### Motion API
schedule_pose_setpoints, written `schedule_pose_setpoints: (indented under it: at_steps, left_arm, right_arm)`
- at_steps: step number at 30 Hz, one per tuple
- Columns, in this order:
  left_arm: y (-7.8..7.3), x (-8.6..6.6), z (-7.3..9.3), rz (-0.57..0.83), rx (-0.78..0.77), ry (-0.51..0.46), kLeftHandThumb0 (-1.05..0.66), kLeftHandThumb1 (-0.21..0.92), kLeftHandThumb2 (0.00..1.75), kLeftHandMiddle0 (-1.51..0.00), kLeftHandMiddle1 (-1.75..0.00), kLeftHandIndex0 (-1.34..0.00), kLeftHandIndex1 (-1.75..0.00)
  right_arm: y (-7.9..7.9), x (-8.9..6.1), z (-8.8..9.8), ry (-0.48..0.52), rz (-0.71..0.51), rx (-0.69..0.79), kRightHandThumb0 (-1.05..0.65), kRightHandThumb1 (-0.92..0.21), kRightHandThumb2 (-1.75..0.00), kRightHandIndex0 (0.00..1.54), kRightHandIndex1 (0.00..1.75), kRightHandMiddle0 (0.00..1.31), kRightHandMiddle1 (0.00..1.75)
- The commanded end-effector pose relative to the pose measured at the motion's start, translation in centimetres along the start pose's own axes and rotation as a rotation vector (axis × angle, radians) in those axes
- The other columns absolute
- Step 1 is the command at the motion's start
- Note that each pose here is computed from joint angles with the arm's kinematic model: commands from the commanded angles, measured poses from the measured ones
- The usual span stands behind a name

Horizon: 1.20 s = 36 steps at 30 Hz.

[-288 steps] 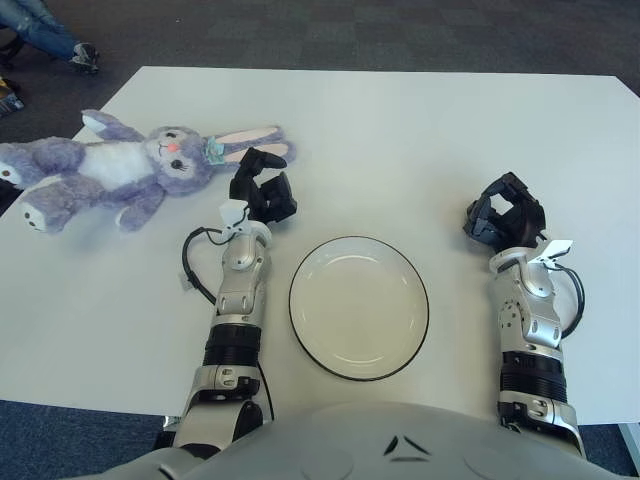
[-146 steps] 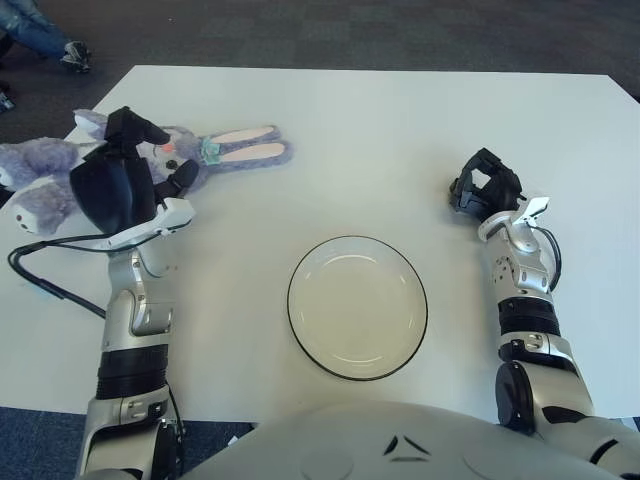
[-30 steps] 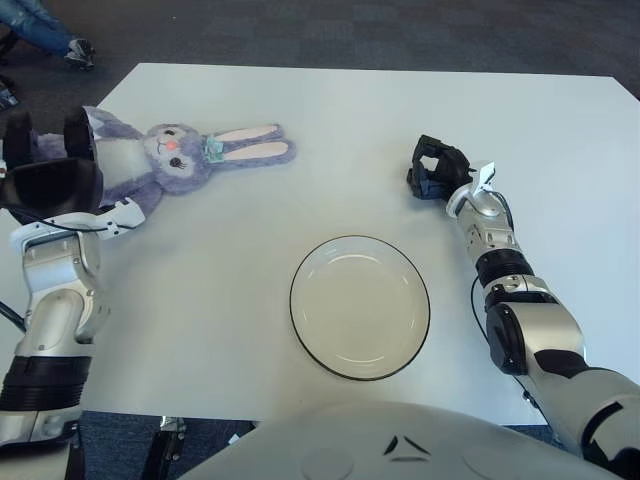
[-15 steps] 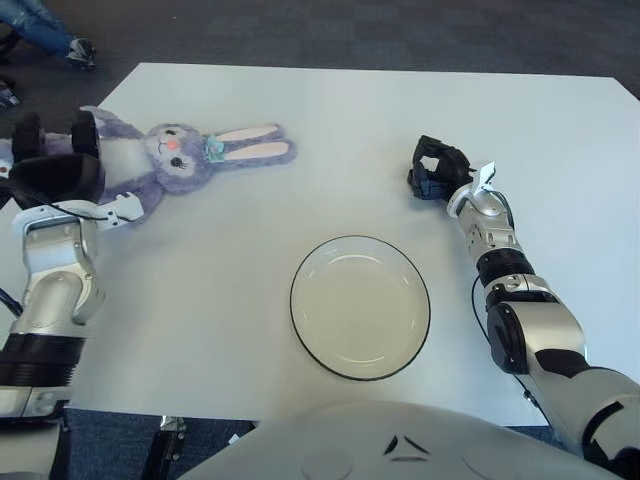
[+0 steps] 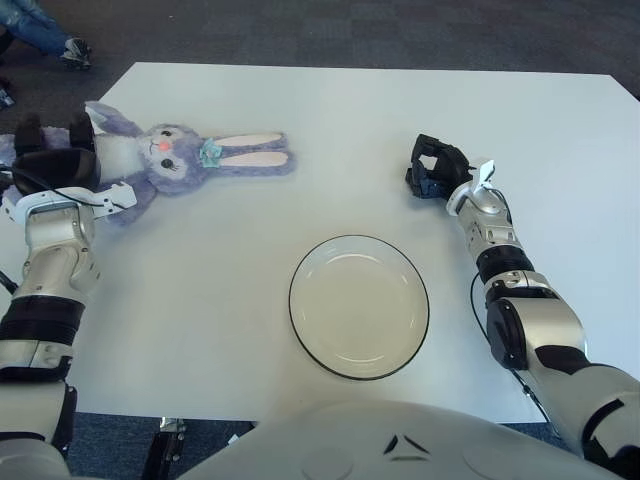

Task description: Put the doll into the plate.

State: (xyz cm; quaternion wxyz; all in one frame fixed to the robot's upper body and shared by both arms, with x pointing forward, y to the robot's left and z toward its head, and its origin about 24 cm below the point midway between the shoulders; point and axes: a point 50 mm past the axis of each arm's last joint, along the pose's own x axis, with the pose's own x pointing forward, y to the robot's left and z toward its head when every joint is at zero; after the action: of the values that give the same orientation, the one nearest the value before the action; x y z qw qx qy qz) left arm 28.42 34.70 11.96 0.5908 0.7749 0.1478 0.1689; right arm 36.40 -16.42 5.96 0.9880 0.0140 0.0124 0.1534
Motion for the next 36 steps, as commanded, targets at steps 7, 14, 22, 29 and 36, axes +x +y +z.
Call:
schedule_pose_setpoints:
  at_steps: [7,14,22,29,36]
  left_arm:
    - [-0.4,0.9,-0.3,-0.003,-0.003,0.003,-0.7,0.35,0.89,-0.02,-0.01,0.0,-0.16]
    - [-0.6,1.1,-0.4,-0.013,0.001,0.013,-0.66,0.32,0.92,-0.04,-0.02,0.0,-0.17]
    - [-0.9,1.3,-0.5,0.004,-0.008,0.036,-0.59,0.26,0.98,-0.06,-0.05,0.0,-0.28]
    - [-0.9,1.3,-0.5,0.035,-0.028,0.044,-0.53,0.23,1.02,-0.09,-0.09,0.0,-0.36]
    - [-1.5,1.8,-0.9,0.001,-0.097,0.036,-0.42,0.17,1.11,-0.01,-0.36,0.0,-0.47]
  right_arm:
    - [-0.5,-0.5,-1.3,0.06,-0.024,0.035,-0.54,-0.17,-1.49,1.29,1.75,0.73,1.75]
    - [-0.6,-0.5,-1.3,0.058,-0.024,0.049,-0.54,-0.17,-1.5,1.29,1.75,0.73,1.75]
    - [-0.7,-0.6,-1.4,0.055,-0.028,0.068,-0.54,-0.17,-1.5,1.28,1.75,0.74,1.75]
    - [-0.7,-0.6,-1.3,0.053,-0.027,0.074,-0.54,-0.16,-1.5,1.28,1.75,0.74,1.75]
    - [-0.8,-0.6,-1.3,0.061,-0.028,0.075,-0.54,-0.16,-1.51,1.28,1.75,0.74,1.75]
